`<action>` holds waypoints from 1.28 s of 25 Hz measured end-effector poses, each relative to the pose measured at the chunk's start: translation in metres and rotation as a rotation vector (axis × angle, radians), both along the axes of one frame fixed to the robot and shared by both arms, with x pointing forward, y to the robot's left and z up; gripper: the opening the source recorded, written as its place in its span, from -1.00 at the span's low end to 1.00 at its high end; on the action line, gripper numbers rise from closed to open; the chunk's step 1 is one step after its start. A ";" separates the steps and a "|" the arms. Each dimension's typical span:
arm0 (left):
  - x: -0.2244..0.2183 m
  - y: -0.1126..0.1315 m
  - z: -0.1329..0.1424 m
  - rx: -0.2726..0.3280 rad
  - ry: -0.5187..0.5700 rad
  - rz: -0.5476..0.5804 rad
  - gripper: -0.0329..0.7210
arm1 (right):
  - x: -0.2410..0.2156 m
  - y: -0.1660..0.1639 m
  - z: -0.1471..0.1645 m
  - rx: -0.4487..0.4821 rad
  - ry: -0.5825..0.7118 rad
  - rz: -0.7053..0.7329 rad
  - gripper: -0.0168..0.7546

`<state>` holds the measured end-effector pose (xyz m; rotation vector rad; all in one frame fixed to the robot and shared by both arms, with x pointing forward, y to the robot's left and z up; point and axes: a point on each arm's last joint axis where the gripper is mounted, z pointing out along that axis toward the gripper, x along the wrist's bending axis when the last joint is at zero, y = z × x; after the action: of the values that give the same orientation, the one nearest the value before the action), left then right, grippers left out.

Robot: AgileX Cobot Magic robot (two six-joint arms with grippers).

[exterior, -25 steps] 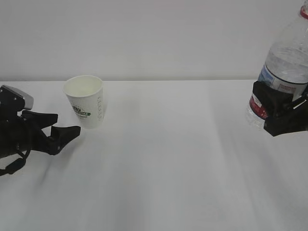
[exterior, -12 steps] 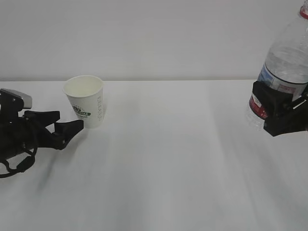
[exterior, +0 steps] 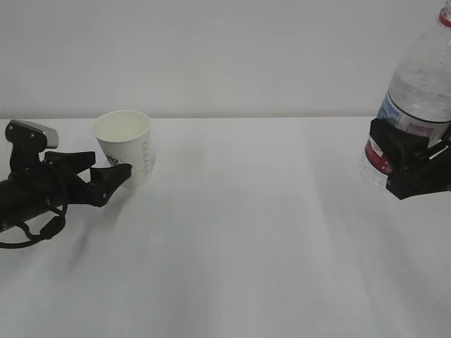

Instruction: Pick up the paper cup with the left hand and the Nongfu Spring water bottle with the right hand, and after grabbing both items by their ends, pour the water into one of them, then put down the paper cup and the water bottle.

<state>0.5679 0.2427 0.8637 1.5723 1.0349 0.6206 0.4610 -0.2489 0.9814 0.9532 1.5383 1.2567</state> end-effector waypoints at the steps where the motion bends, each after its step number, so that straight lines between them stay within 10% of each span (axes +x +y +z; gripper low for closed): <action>1: 0.000 0.000 -0.002 0.001 0.008 0.002 0.91 | 0.000 0.000 0.000 -0.001 0.000 0.001 0.32; 32: 0.046 -0.027 -0.025 -0.026 -0.028 -0.056 0.82 | 0.000 0.001 0.001 0.012 -0.003 0.014 0.32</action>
<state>0.6141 0.2158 0.8392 1.5603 0.9717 0.5873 0.4606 -0.2476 0.9819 0.9494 1.5396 1.2777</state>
